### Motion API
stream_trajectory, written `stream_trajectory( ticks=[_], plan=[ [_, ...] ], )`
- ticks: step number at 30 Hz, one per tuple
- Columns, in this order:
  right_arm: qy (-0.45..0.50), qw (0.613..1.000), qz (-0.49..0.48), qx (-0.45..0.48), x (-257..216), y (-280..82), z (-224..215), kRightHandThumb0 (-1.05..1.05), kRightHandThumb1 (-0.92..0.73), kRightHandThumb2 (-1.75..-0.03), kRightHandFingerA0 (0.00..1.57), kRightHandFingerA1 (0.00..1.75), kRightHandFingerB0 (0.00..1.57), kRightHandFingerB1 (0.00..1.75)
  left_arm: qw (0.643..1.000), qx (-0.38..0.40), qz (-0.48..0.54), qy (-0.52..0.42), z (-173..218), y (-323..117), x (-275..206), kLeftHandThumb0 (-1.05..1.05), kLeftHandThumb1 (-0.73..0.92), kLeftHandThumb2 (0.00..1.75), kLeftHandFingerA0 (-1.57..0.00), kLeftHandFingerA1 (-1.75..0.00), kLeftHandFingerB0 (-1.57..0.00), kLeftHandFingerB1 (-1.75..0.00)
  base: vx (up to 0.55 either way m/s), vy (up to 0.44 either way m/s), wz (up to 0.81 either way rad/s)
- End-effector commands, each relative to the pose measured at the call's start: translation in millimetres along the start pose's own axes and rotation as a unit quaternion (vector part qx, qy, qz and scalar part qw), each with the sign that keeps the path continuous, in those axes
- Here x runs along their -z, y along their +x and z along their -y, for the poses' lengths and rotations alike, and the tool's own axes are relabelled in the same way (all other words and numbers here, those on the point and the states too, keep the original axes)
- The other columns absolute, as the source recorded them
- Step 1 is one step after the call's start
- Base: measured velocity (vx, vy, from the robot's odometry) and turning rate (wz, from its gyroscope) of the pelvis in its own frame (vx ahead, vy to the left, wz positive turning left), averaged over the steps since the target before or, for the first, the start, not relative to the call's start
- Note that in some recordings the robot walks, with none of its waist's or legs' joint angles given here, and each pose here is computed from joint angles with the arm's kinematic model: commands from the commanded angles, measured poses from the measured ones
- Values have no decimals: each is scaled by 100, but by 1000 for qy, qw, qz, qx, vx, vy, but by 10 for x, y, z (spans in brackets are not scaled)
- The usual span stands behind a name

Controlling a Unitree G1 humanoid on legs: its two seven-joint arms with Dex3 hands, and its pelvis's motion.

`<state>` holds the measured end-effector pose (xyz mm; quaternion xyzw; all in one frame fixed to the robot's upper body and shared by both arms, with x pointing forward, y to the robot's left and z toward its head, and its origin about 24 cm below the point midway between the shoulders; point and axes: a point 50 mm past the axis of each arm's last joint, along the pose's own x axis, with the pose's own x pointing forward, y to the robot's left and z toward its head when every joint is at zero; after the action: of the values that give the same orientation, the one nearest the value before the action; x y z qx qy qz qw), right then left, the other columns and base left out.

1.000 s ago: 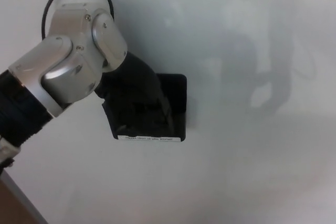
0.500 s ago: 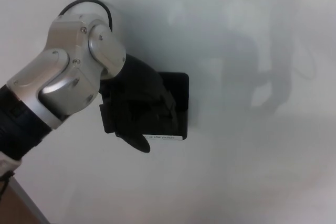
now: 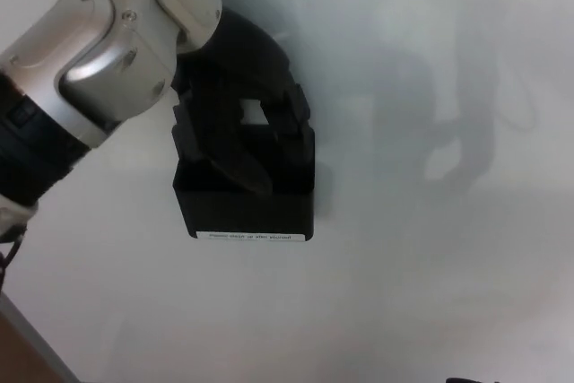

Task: A magnetic marker holder is on the left hand side of the white board, the robot put the index and middle finger into the opening of the container and pull off the magnetic holder and hand it to a human on the left hand side.

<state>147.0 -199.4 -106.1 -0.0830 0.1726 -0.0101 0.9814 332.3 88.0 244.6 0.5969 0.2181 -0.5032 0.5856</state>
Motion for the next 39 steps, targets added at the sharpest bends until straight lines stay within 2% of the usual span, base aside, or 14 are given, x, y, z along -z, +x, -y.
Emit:
stream_trajectory(
  ticks=[1, 4, 5, 11, 14, 15, 16, 17, 32, 33, 34, 35, 36, 39],
  plan=[
    [-8, 1000, -3, 10, -3, 13, 67, -43, -57, -58, 101, 55, 62, 42, 1000, 0, -8, -4, -100, -166, -8, -81, 54, 85, -8, -40, -5, -25, 0, 0, 0],
    [-9, 1000, 0, 10, -19, 30, 66, -44, -57, -58, 102, 55, 61, 42, 1000, -5, -14, 4, -135, -210, -18, -82, 59, 68, -14, -34, -7, -21, 0, 0, 0],
    [-8, 1000, 1, 9, -24, 36, 65, -44, -57, -58, 102, 55, 62, 43, 1000, -7, -16, 14, -141, -224, -26, -82, 55, 88, -11, -43, -5, -26, 0, 0, 0],
    [-5, 1000, 1, 9, -30, 44, 61, -45, -57, -59, 102, 55, 62, 43, 999, 21, -22, 15, -130, -199, -29, -87, 60, 93, -8, -27, -8, -12, 0, 0, 0],
    [-4, 1000, 2, 9, -34, 48, 62, -44, -57, -58, 103, 55, 62, 43, 997, 56, -32, 33, -90, -133, -34, -86, 65, 99, 0, -12, 0, -9, 0, 0, 0],
    [0, 1000, 2, 9, -34, 50, 59, -53, -45, -84, 92, 70, 56, 57, 996, 63, -40, 41, -76, -114, -31, -84, 65, 101, 0, -16, 0, -12, 0, 0, 0],
    [6, 1000, 1, 10, -34, 52, 56, -53, -45, -84, 92, 70, 56, 57, 995, 71, -47, 49, -61, -94, -27, -84, 65, 101, 0, -16, 0, -12, 0, 0, 0],
    [2, 1000, 2, 8, -36, 52, 57, -45, -57, -59, 102, 55, 62, 43, 995, 76, -51, 50, -46, -71, -15, -96, 70, 102, 0, -5, 0, -1, 0, 0, 0],
    [-4, 1000, 4, 5, -37, 50, 61, -46, -56, -58, 102, 55, 62, 43, 990, 131, -45, 26, 190, 256, 56, -96, 73, 104, 0, -6, 0, -1, 0, 0, 0],
    [-5, 1000, 4, 5, -37, 50, 61, -46, -57, -59, 102, 55, 63, 43, 990, 128, -46, 28, 216, 278, 55, -86, 65, 87, 0, -19, 0, -9, 0, 0, 0],
    [-6, 1000, 4, 5, -37, 49, 60, -46, -57, -59, 102, 55, 63, 43, 991, 120, -47, 32, 239, 291, 52, -86, 65, 87, 0, -19, 0, -9, 0, 0, 0],
    [-6, 1000, 3, 6, -35, 47, 62, -45, -57, -58, 102, 55, 62, 43, 992, 113, -48, 33, 263, 301, 49, -89, 73, 109, 0, -17, 0, -9, 0, 0, 0],
    [-4, 1000, 2, 6, -33, 45, 63, -53, -46, -85, 91, 69, 56, 57, 994, 88, -46, 37, 307, 309, 48, -86, 71, 109, 0, -23, 0, -12, 0, 0, 0],
    [-3, 1000, 2, 7, -34, 45, 59, -52, -46, -85, 91, 69, 56, 57, 997, 40, -45, 55, 362, 292, 43, -102, 81, 113, 0, -9, 0, 0, 0, 0, 0]
  ],
)
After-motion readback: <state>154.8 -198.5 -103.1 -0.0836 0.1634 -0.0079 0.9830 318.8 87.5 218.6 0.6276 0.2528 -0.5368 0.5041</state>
